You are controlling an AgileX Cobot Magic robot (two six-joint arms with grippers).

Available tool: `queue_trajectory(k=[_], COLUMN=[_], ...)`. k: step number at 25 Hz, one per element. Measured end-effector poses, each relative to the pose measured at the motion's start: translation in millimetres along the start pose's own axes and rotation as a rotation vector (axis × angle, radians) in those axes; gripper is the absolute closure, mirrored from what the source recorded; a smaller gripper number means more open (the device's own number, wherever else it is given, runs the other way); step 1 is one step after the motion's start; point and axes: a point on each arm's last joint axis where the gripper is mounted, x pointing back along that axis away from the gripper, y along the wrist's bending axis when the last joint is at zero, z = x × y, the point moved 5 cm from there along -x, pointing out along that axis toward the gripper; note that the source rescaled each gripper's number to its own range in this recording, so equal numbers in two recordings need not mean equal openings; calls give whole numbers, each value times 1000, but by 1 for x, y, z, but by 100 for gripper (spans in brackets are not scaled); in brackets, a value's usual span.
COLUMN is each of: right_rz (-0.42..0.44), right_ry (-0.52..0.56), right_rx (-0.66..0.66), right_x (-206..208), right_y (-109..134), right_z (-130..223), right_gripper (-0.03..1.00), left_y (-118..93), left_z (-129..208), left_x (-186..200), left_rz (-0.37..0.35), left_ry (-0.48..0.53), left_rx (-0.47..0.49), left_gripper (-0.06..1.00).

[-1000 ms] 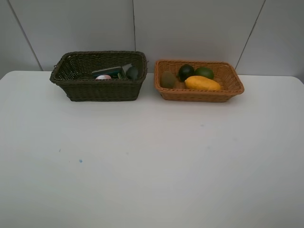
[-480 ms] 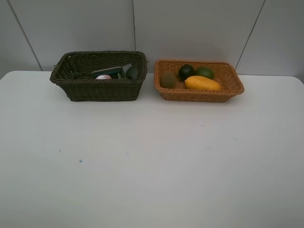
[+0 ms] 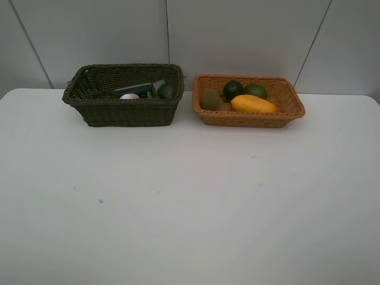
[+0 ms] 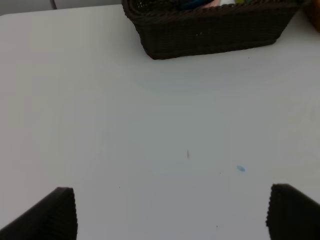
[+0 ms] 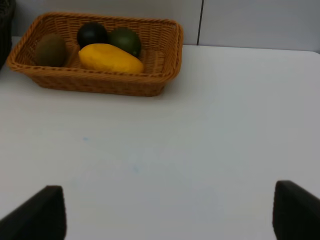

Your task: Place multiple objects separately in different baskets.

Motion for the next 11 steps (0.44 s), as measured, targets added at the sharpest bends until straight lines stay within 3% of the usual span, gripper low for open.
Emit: queue_trajectory(k=[11], right_rz=[0], right_ry=[0], right_rx=[0], right_x=[0], right_y=[0], right_z=[0], right_gripper=[-3], left_y=[0], left_z=[0], left_x=[0], left_rz=[0], left_ry=[0], left_rx=[-2], left_gripper=[-5])
